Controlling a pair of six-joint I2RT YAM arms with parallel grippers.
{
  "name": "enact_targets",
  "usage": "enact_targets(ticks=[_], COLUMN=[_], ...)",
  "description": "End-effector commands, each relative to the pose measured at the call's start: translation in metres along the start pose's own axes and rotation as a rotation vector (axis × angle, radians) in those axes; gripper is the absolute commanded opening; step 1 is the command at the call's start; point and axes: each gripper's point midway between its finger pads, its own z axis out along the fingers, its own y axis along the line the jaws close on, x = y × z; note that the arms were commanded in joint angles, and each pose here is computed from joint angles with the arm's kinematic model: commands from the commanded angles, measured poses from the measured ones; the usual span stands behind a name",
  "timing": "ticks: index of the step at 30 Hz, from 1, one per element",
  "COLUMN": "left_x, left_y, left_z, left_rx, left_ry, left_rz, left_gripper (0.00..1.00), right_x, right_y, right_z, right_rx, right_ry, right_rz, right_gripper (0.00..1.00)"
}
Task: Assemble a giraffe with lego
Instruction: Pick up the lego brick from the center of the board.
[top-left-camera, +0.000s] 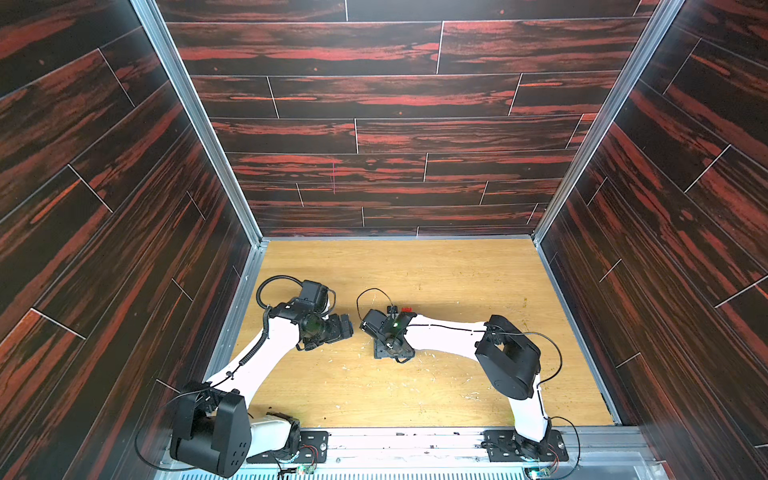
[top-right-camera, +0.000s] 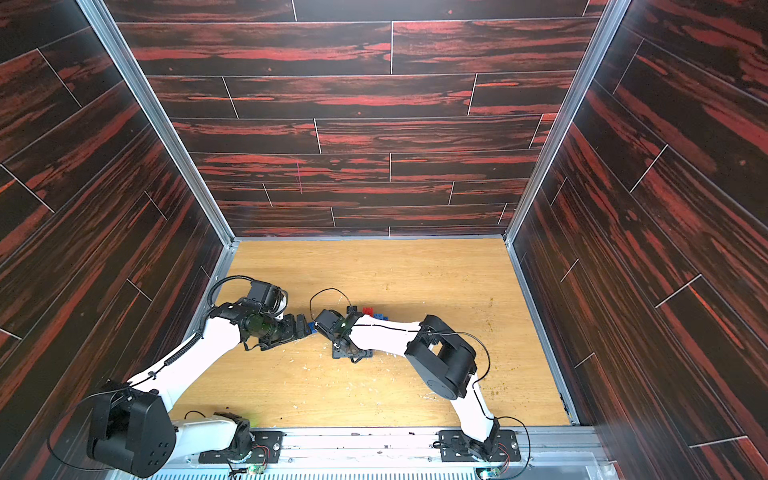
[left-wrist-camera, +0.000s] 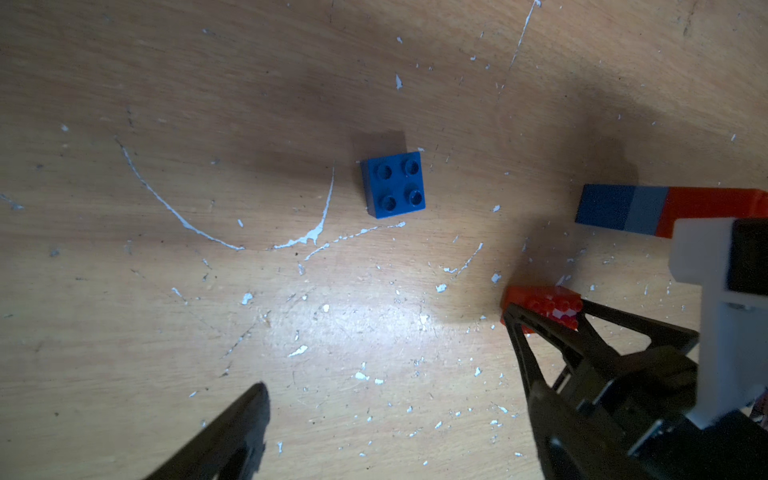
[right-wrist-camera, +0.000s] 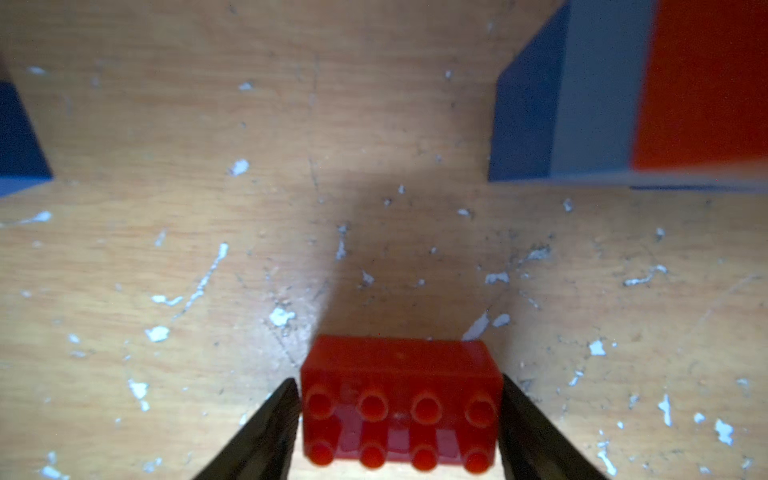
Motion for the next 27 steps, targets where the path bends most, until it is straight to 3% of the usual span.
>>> enact_targets(ticks=[1, 19, 27], left_x=[-0.0008, -0.0011, -0.0006], left_y=[-0.0010, -0.0028, -0.0031], left_z=[-0.0046, -0.0037, -0.0040], left_rx=[0.006, 0.013, 0.015], left_ry=[-0.004, 0.002, 0.001], left_rz=[0.012, 0.012, 0.013], left_gripper=[0.98, 0.98, 0.97], right_x=[-0.0036, 0.0024, 0.0020], right_y=[0.0001, -0.0043, -0.0032], right_z=[-0.0073, 0.0002, 0.0006], right_rx=[0.004, 0.028, 0.027], right_ry=[-0.007, 0.014, 0.016], right_rz=[-0.012, -0.021, -0.026], right_gripper=[0.73, 0.71, 0.58])
